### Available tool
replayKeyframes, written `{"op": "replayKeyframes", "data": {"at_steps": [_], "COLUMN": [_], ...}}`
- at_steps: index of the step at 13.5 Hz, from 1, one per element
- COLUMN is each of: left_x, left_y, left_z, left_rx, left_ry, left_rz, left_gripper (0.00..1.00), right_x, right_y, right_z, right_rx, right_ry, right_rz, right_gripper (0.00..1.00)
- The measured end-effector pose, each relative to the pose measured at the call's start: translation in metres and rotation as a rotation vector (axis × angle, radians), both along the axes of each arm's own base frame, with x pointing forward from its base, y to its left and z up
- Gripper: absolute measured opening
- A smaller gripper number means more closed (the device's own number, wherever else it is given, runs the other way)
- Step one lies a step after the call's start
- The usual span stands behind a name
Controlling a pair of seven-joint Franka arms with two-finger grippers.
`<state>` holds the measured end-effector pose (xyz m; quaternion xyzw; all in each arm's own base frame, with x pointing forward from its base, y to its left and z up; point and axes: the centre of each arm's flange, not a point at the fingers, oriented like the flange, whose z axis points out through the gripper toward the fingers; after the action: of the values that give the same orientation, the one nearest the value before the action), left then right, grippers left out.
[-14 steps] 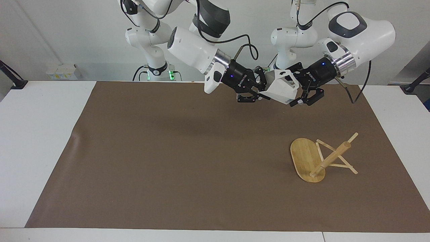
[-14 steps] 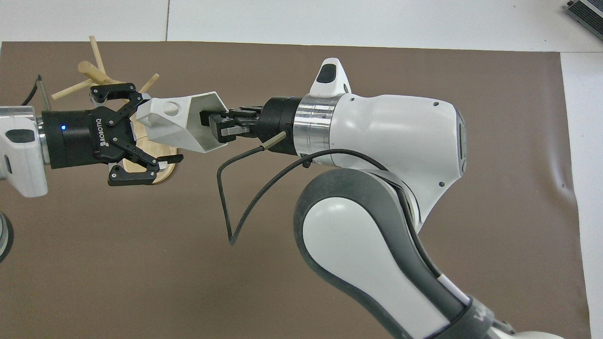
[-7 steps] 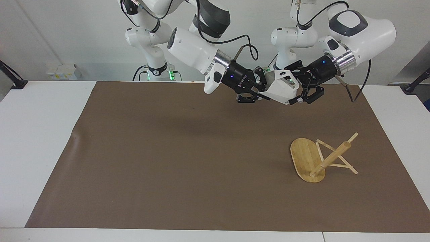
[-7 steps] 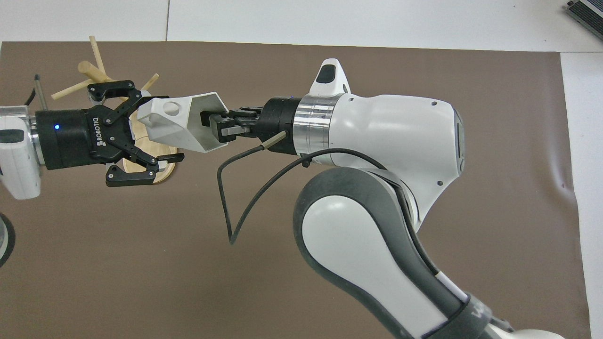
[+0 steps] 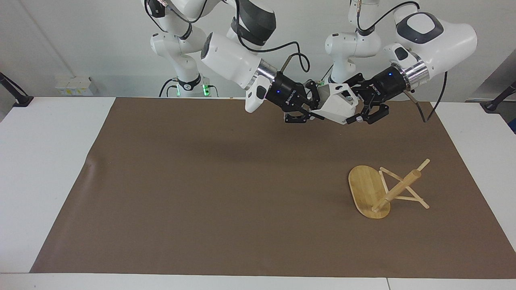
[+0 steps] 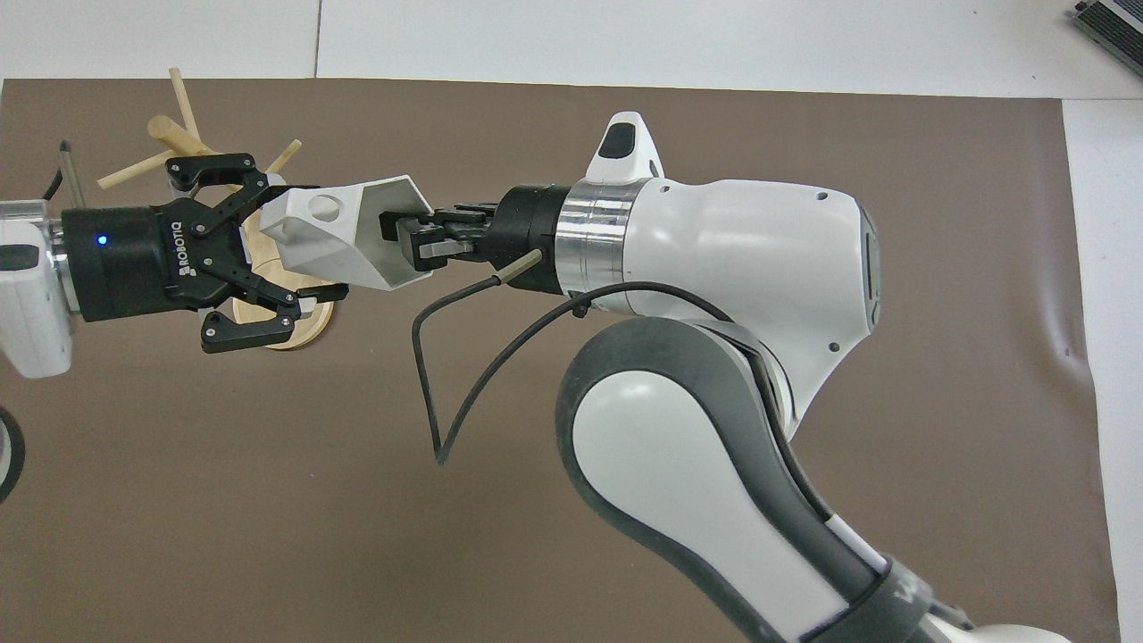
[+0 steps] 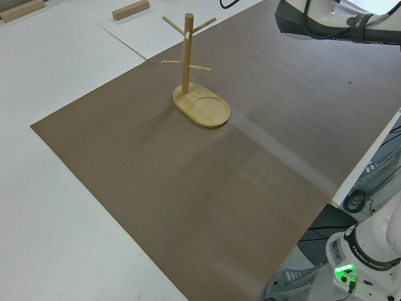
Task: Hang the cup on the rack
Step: 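Reach the left gripper to the cup held by the right gripper, then close the left gripper on the cup while the right gripper releases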
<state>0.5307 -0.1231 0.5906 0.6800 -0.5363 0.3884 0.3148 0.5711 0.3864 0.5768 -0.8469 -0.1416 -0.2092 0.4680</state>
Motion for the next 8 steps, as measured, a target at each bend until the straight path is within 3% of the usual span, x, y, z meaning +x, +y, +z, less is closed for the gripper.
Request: {"op": "replayKeyframes", "data": {"at_steps": [5, 6, 8], "left_x": [-0.0001, -0.0005, -0.0026], "left_y": [0.0002, -0.001, -0.0048], "left_z": [-0.0001, 0.0003, 0.0014], "left_rx": [0.0, -0.002, -0.003], "left_ry": [0.001, 0.001, 0.003], "left_rz": [-0.001, -0.003, -0.014], "left_gripper": [0.82, 0.81, 0.71], "right_x": [0.0, 0.0004, 0.0014], "right_y": [0.0, -0.0003, -0.0014], "right_z": [0.0, 0.0002, 0.0008], "right_rx": [0.003, 0.01, 0.016], "right_ry": [0.013, 0.032, 0.048], "right_rz": [-0.007, -0.023, -0.042], "right_gripper": [0.1, 0.17, 0.41]}}
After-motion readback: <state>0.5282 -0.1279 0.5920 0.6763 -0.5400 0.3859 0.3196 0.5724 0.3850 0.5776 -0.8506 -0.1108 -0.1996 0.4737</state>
